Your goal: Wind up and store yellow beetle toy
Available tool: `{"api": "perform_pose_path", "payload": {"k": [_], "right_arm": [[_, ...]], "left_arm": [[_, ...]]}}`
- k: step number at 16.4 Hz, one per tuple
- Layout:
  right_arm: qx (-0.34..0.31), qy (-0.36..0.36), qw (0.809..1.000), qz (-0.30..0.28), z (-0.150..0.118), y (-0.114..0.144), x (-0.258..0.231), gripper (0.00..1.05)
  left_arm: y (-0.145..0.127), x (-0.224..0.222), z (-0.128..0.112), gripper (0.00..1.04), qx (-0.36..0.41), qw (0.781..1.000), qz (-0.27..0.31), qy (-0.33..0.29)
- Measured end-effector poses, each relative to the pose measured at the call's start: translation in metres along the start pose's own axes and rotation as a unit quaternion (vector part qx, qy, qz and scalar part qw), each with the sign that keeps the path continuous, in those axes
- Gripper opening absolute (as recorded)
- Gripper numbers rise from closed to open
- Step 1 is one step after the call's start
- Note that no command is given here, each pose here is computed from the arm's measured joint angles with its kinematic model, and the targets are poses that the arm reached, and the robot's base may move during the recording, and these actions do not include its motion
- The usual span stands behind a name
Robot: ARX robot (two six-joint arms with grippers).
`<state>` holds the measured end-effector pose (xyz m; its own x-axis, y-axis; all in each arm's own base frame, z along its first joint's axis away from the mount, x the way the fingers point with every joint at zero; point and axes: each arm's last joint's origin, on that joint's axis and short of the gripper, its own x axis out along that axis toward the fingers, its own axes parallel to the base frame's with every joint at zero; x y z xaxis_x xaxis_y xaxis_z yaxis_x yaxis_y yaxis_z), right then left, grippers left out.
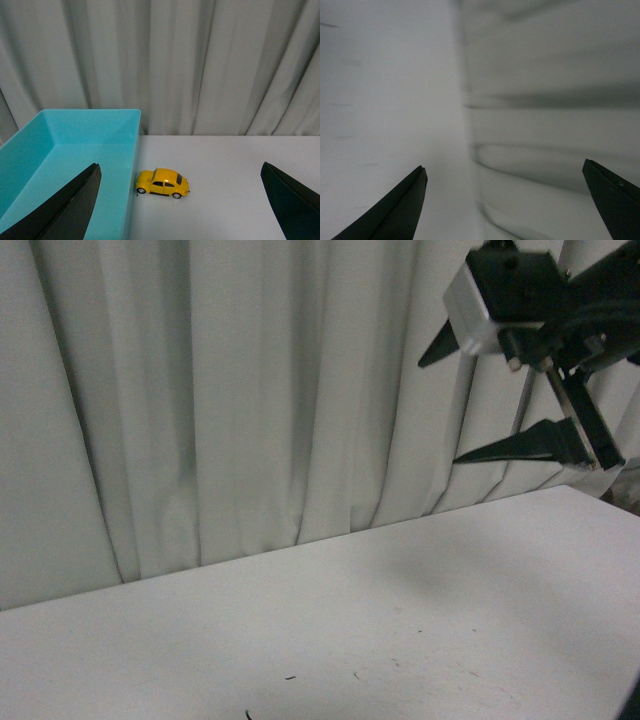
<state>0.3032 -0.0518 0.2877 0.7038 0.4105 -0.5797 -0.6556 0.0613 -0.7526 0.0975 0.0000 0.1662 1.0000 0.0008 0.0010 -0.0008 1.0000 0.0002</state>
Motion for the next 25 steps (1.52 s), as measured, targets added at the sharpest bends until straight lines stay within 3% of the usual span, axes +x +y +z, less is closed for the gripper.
{"api": "perform_pose_path", "payload": {"k": [1, 2, 4, 6, 7, 8, 12, 25], "right_arm": [[0.015, 0.066, 0.99, -0.123, 0.013, 0.004, -0.003, 0.88], [0.102, 0.085, 0.967, -0.219, 0.029, 0.025, -0.009, 0.77], [0.304, 0.025, 0.884, -0.355, 0.054, 0.065, -0.026, 0.55], [0.487, -0.071, 0.785, -0.377, 0.07, 0.106, -0.044, 0.3], [0.525, -0.078, 0.762, -0.372, 0.069, 0.127, -0.044, 0.19], [0.56, -0.092, 0.736, -0.368, 0.066, 0.156, -0.044, 0.02], [0.571, -0.1, 0.726, -0.369, 0.064, 0.181, -0.043, 0.02], [0.571, -0.103, 0.725, -0.37, 0.062, 0.217, -0.043, 0.02]], "left_arm": [[0.0, 0.0, 0.0, 0.98, 0.0, 1.0, 0.0, 0.0], [0.0, 0.0, 0.0, 0.98, 0.0, 1.0, 0.0, 0.0], [0.0, 0.0, 0.0, 0.98, 0.0, 1.0, 0.0, 0.0], [0.0, 0.0, 0.0, 0.98, 0.0, 1.0, 0.0, 0.0], [0.0, 0.0, 0.0, 0.98, 0.0, 1.0, 0.001, 0.0], [0.0, 0.0, 0.0, 0.98, 0.0, 1.0, 0.0, 0.0], [0.0, 0.0, 0.0, 0.98, 0.0, 1.0, 0.0, 0.0], [0.0, 0.0, 0.0, 0.98, 0.0, 1.0, 0.0, 0.0]]}}
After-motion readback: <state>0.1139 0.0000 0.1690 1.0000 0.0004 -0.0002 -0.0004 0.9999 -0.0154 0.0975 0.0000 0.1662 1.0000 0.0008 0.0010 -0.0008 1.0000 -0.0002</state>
